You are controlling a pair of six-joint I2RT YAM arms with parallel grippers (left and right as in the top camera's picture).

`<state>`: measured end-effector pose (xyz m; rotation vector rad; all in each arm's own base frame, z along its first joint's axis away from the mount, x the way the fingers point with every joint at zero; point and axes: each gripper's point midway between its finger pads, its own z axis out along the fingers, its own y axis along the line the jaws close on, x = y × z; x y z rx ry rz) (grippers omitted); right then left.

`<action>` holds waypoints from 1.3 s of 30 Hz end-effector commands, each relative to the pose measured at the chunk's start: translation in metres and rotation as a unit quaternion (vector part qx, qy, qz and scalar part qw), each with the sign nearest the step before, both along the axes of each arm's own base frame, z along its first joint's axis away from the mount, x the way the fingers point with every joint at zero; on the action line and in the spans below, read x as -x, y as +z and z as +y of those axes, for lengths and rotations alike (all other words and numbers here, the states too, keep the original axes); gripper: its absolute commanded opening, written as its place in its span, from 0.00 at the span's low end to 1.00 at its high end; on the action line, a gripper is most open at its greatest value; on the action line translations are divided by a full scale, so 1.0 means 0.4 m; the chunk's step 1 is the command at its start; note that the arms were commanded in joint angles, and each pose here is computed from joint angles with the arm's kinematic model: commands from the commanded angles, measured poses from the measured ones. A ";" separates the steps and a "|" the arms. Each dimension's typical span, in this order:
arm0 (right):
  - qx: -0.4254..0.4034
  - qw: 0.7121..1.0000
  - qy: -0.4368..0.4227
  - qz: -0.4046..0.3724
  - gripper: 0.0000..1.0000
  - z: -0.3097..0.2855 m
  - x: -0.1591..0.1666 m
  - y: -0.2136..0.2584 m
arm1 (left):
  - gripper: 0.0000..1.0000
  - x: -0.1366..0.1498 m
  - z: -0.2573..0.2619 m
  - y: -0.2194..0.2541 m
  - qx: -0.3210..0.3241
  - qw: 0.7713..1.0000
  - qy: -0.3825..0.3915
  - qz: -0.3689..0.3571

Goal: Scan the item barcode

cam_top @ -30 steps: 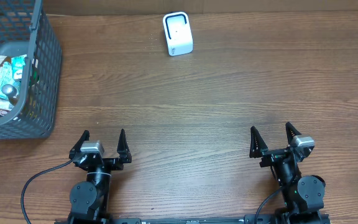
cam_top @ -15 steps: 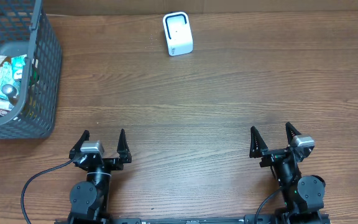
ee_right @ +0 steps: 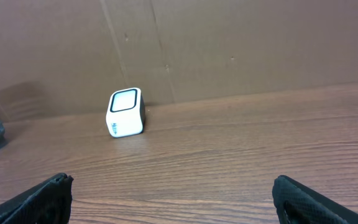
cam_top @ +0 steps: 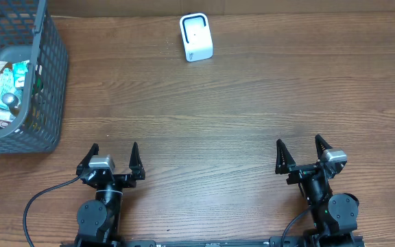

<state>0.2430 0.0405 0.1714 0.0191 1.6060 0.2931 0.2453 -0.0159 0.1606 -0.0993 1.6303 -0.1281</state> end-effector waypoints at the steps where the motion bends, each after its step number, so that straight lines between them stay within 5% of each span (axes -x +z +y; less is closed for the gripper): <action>1: 0.003 1.000 -0.005 -0.002 1.00 -0.005 -0.001 -0.005 | 1.00 0.000 -0.001 -0.003 -0.009 1.000 -0.002 0.000; 12: 0.003 1.000 -0.005 -0.002 1.00 -0.005 -0.001 -0.005 | 0.99 0.002 0.044 0.067 -0.001 0.997 0.051 -0.052; 17: 0.003 1.000 -0.005 -0.002 1.00 -0.005 -0.001 -0.005 | 0.99 0.036 -0.010 0.244 0.008 0.990 -0.017 -0.143; 28: 0.003 1.000 -0.005 -0.002 1.00 -0.005 -0.001 -0.005 | 1.00 0.225 0.009 0.625 -0.012 0.955 -0.018 -0.296; 33: 0.003 1.000 -0.005 -0.002 1.00 -0.005 -0.001 -0.005 | 1.00 0.260 0.016 0.735 -0.045 0.950 -0.007 -0.309; 39: 0.003 1.000 -0.005 -0.002 1.00 -0.005 -0.001 -0.005 | 1.00 0.202 0.011 0.837 -0.069 0.968 -0.006 -0.242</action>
